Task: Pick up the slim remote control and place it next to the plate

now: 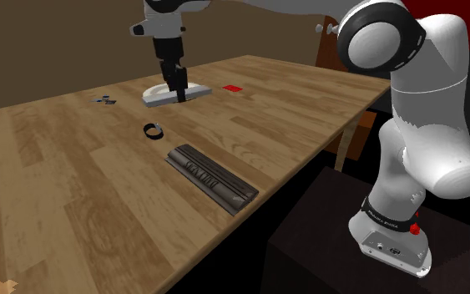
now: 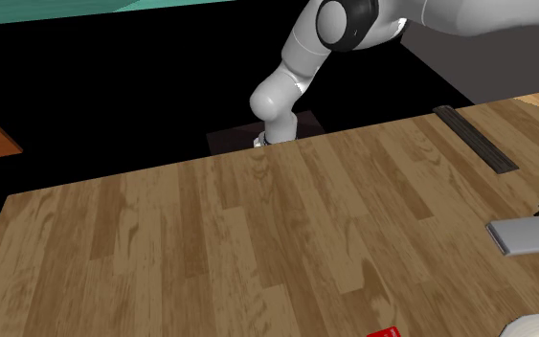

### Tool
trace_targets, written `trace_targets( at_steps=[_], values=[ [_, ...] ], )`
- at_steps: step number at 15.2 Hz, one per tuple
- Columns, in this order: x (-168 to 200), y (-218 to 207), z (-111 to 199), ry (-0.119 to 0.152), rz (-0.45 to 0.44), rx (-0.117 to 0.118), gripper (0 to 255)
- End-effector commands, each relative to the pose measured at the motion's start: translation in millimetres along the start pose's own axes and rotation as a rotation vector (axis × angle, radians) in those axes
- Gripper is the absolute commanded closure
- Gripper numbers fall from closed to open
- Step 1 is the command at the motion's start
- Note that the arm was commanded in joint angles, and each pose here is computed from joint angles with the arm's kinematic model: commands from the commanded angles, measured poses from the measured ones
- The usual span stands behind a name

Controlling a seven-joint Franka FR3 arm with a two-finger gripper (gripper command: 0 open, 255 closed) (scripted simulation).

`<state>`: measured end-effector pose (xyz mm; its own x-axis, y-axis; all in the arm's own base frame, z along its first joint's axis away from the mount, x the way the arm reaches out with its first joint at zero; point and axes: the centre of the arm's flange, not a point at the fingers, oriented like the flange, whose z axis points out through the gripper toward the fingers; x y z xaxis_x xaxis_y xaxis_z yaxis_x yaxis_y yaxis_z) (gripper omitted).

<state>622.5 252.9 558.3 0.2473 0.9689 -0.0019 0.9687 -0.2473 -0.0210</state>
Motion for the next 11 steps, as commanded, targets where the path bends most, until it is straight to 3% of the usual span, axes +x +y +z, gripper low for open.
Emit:
trace_targets(
  at_steps=[1,11],
  values=[
    [1,0,10,0.001,0.0,-0.001,255],
    [1,1,57,0.001,0.0,-0.001,255]
  ],
)
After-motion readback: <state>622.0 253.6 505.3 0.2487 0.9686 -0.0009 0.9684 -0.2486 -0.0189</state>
